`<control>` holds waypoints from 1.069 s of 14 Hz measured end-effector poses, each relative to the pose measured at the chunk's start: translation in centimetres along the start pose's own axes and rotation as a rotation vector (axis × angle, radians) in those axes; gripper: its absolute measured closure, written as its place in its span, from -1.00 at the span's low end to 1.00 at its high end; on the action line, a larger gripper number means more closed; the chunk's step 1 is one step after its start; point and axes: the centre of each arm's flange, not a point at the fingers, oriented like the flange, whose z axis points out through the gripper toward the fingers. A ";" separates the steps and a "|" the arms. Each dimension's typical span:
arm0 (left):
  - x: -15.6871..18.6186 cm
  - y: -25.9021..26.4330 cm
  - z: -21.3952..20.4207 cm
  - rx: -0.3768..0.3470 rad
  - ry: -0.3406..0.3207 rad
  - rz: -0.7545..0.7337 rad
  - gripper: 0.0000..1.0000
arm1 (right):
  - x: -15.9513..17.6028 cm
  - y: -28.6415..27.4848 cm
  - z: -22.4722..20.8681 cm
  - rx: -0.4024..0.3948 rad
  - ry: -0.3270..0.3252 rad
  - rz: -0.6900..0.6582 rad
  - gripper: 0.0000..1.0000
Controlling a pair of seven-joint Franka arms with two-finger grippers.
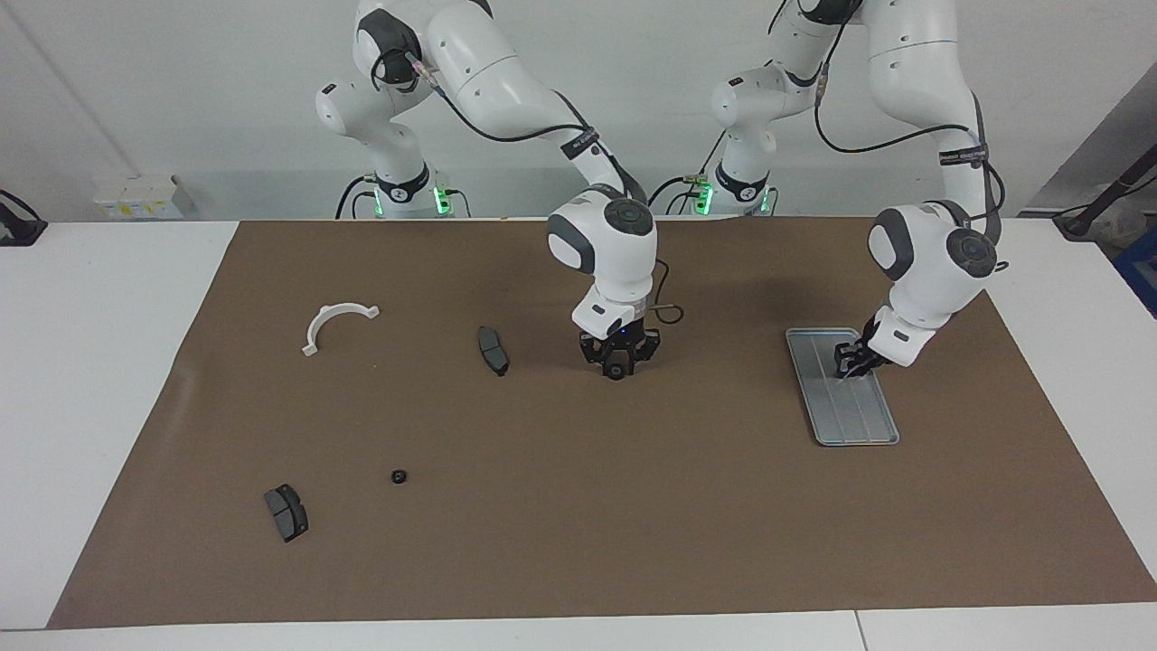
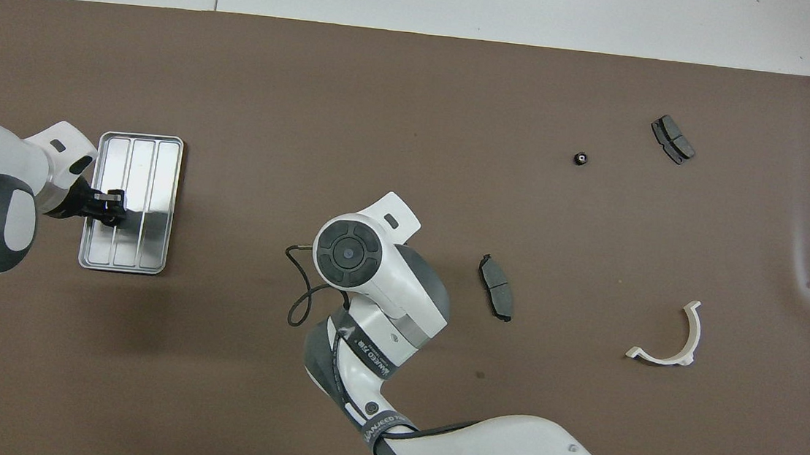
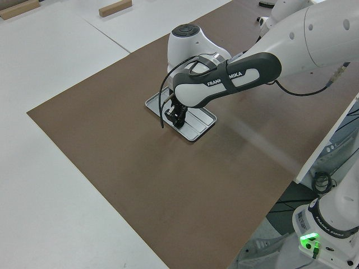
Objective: Place bearing gear from tray to pile
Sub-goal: 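Grasp the second gear with the right gripper, then carry the gear with the right gripper while the left gripper carries another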
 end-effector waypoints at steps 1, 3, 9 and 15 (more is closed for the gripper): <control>0.0 0.0 0.0 0.000 0.000 0.000 0.26 | 0.0 0.1 -0.1 -0.002 0.004 -0.002 0.30; 0.0 0.0 0.0 0.000 0.001 0.000 0.29 | 0.2 0.3 0.0 -0.007 0.007 -0.003 0.30; 0.2 0.3 -0.2 -0.001 0.011 0.005 0.29 | 2.6 3.1 -0.8 -0.030 0.040 0.060 0.30; 1.3 2.2 -2.3 -0.001 0.035 -0.018 0.29 | 4.6 17.8 -5.9 -0.057 0.022 0.091 0.30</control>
